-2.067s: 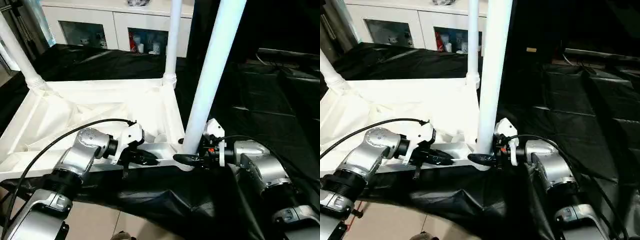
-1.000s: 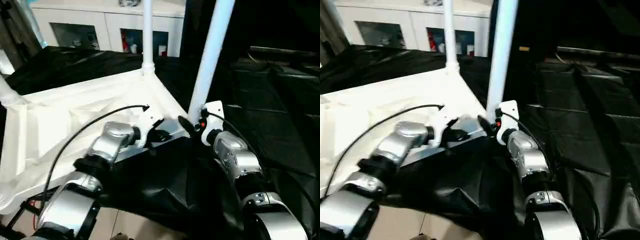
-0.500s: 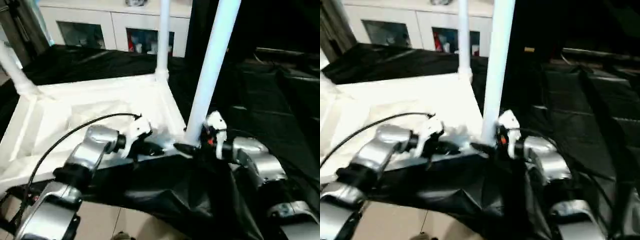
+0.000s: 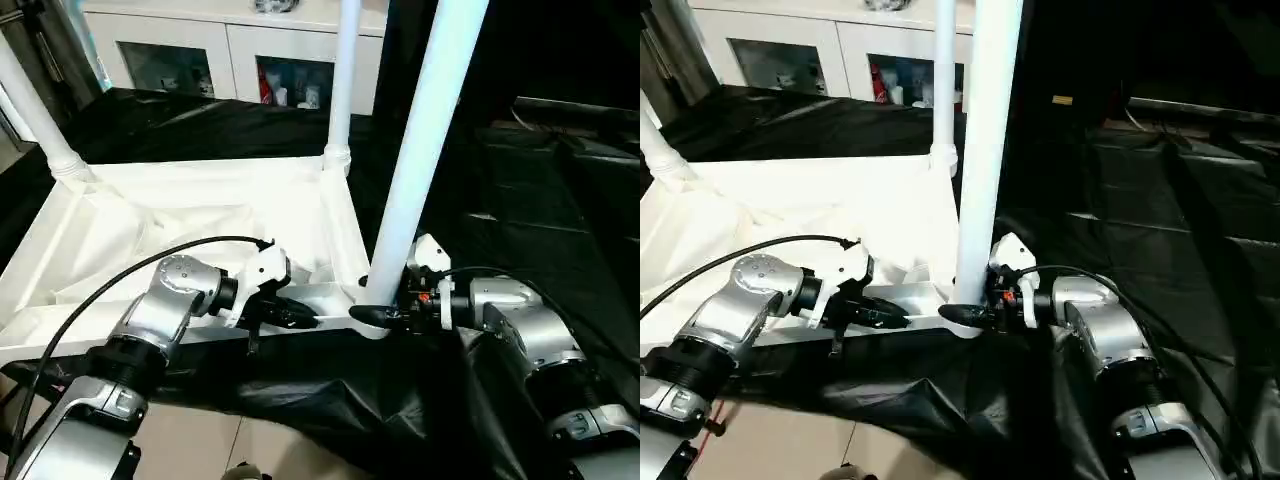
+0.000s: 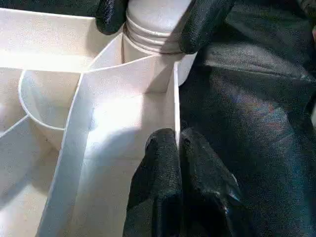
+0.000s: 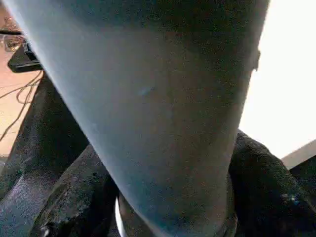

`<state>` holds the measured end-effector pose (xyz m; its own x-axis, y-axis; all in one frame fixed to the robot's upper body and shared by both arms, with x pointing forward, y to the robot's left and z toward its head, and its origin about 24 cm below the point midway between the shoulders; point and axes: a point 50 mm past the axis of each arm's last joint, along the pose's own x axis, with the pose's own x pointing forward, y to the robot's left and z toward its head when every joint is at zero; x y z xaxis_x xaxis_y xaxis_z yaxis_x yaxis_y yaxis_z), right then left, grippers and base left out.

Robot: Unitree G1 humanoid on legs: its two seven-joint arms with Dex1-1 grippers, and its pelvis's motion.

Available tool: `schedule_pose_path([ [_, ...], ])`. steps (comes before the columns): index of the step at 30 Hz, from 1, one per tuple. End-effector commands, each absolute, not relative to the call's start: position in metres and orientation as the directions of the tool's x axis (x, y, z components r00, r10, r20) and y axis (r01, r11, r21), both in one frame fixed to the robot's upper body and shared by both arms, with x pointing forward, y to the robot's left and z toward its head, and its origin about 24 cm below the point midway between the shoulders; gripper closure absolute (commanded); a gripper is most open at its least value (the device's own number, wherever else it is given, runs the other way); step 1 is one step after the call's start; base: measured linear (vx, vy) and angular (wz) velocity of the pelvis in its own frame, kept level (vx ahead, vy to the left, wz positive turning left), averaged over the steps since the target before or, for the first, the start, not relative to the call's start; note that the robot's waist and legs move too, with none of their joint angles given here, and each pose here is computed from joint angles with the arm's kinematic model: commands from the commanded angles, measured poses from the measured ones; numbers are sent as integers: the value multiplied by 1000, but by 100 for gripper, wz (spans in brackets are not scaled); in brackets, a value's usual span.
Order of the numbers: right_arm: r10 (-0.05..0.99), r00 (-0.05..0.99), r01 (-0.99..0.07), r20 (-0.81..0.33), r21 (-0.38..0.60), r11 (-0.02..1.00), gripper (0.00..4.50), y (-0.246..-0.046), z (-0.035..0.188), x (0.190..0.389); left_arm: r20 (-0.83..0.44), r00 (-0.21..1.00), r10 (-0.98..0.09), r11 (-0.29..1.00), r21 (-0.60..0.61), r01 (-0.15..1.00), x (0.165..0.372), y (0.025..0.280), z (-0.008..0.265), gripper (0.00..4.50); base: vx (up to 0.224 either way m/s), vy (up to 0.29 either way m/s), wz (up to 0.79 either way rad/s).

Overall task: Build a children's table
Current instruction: Rotate leg to tighten

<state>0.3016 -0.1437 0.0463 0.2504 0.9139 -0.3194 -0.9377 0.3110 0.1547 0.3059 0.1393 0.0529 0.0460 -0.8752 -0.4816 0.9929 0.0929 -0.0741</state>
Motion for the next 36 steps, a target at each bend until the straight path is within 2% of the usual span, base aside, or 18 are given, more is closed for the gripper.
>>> schedule_pose_path([
  [1, 919, 246, -936, -310, 170, 308, 176, -142, 46, 298, -448, 49, -893, 68, -27, 997, 310, 127, 64, 450, 0, 0, 0],
  [3, 919, 259, -929, -296, 184, 321, 182, -140, 44, 298, -443, 102, -891, 122, -17, 992, 315, 125, 64, 450, 0, 0, 0],
  [5, 883, 377, -877, -279, 199, 437, 184, -133, 38, 303, -410, 197, -890, 216, 0, 976, 325, 115, 68, 450, 0, 0, 0],
  [6, 874, 397, -867, -279, 199, 457, 184, -132, 37, 305, -404, 209, -890, 228, 2, 974, 327, 113, 68, 450, 0, 0, 0],
  [8, 790, 532, -779, -303, 190, 598, 184, -123, 28, 313, -388, 289, -875, 309, 13, 951, 336, 101, 71, 450, 0, 0, 0],
  [10, 737, 604, -718, -303, 195, 669, 185, -117, 25, 319, -381, 329, -864, 350, 15, 937, 341, 95, 73, 450, 0, 0, 0],
  [11, 737, 604, -718, -303, 195, 669, 185, -117, 25, 319, -381, 329, -864, 350, 15, 937, 341, 95, 73, 450, 0, 0, 0],
  [13, 674, 681, -633, -286, 233, 738, 185, -107, 23, 326, -367, 390, -845, 414, 12, 910, 347, 86, 74, 450, 0, 0, 0],
  [14, 605, 742, -547, -289, 260, 796, 185, -96, 23, 332, -361, 447, -818, 471, 24, 882, 353, 77, 76, 450, 0, 0, 0],
  [16, 563, 775, -500, -285, 267, 824, 185, -86, 24, 337, -355, 477, -804, 499, 34, 866, 356, 69, 78, 450, 0, 0, 0],
  [20, 558, 788, -505, -261, 245, 828, 185, -70, 30, 340, -332, 480, -812, 496, 42, 867, 357, 58, 81, 450, 0, 0, 0],
  [21, 591, 770, -545, -239, 236, 805, 129, -65, 33, 340, -325, 461, -826, 472, 48, 880, 356, 56, 82, 450, 0, 0, 0],
  [24, 644, 737, -592, -205, 263, 762, 109, -64, 36, 338, -323, 396, -859, 400, 59, 915, 351, 56, 82, 450, 0, 0, 0],
  [25, 660, 724, -611, -201, 259, 748, 109, -65, 37, 338, -334, 372, -866, 371, 70, 926, 348, 58, 80, 450, 0, 0, 0],
  [26, 674, 711, -629, -201, 247, 737, 78, -67, 37, 337, -347, 356, -867, 355, 70, 932, 346, 60, 78, 450, 0, 0, 0],
  [27, 685, 699, -645, -204, 233, 728, 78, -69, 36, 336, -353, 344, -870, 344, 64, 937, 345, 62, 76, 450, 0, 0, 0],
  [32, 728, 641, -733, -244, 88, 675, 38, -92, 37, 332, -365, 263, -893, 268, 39, 963, 336, 77, 70, 450, 0, 0, 0],
  [36, 807, 546, -810, -225, 104, 577, 38, -108, 43, 325, -381, 187, -905, 190, 32, 981, 328, 90, 67, 450, 0, 0, 0],
])
